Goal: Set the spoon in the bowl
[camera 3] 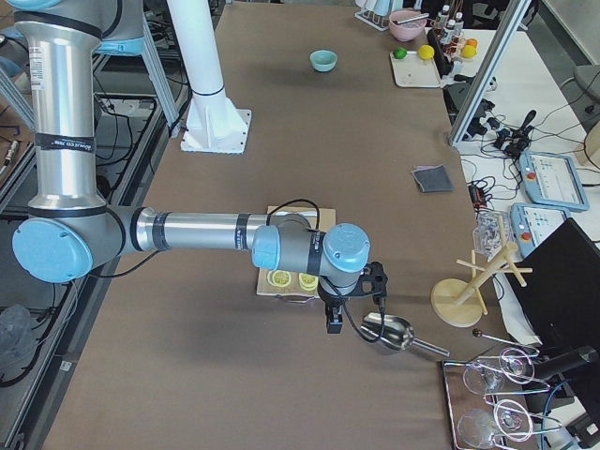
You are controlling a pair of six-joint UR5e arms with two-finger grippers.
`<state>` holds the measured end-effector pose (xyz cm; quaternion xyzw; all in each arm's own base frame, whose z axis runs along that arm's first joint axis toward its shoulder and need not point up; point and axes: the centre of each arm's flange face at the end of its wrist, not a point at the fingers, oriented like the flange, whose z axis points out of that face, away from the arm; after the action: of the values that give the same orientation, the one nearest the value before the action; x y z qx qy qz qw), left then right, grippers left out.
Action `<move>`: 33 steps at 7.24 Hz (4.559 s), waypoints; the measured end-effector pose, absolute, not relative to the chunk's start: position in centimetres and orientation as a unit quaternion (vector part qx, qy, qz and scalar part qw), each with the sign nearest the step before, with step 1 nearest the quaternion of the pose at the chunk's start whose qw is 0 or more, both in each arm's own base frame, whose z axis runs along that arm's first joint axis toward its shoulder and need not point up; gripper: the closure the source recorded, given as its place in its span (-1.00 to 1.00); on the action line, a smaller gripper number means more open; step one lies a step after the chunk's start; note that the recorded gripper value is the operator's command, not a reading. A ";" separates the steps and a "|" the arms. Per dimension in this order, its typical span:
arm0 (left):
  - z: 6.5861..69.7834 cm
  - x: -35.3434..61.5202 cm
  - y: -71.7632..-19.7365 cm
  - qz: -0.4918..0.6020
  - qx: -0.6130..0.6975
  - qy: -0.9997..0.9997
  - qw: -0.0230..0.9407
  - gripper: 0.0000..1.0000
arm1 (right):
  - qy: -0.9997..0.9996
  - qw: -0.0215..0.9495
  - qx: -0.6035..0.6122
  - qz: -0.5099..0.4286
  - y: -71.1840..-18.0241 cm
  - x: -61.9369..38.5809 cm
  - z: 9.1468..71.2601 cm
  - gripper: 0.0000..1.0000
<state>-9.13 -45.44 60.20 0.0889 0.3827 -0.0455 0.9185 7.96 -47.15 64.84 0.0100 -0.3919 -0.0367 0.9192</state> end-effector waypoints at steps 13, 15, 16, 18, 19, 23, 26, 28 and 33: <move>60.2 -9.1 -45.5 -0.046 0.088 0.383 0.918 -0.96 | -0.393 0.919 0.008 -0.036 -47.1 7.9 65.1 -1.00; 60.2 -9.1 -45.5 -0.046 0.088 0.382 0.919 -0.96 | -0.393 0.919 0.007 -0.035 -47.0 7.9 65.1 -1.00; 60.2 -9.1 -45.5 -0.046 0.088 0.382 0.919 -0.96 | -0.393 0.919 0.007 -0.035 -47.0 7.9 65.1 -1.00; 60.2 -9.2 -45.5 -0.047 0.088 0.381 0.919 -0.96 | -0.393 0.919 0.006 -0.035 -47.0 7.9 65.1 -1.00; 60.2 -9.2 -45.5 -0.046 0.088 0.381 0.919 -0.96 | -0.393 0.919 0.006 -0.035 -46.9 7.9 65.2 -1.00; 58.9 -9.1 -46.6 -0.041 0.100 0.381 0.918 -0.96 | -0.408 0.912 0.016 -0.037 -47.2 8.0 64.5 -1.00; 55.4 -8.7 -49.3 -0.030 0.127 0.394 0.910 -0.96 | -0.409 0.911 0.035 -0.044 -47.7 8.1 62.5 -1.00; 53.4 -7.1 -50.6 -0.009 0.155 0.425 0.892 -0.96 | -0.405 0.913 0.042 -0.040 -47.9 8.2 61.3 -1.00; 47.7 4.4 -54.0 -0.018 0.138 0.472 0.870 -0.96 | -0.403 0.910 0.088 -0.043 -50.6 7.6 57.1 -1.00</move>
<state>4.39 -53.99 47.66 0.1383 0.4720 -0.0180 0.8705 7.64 -50.61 57.07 0.0877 -0.4033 -0.0428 0.9099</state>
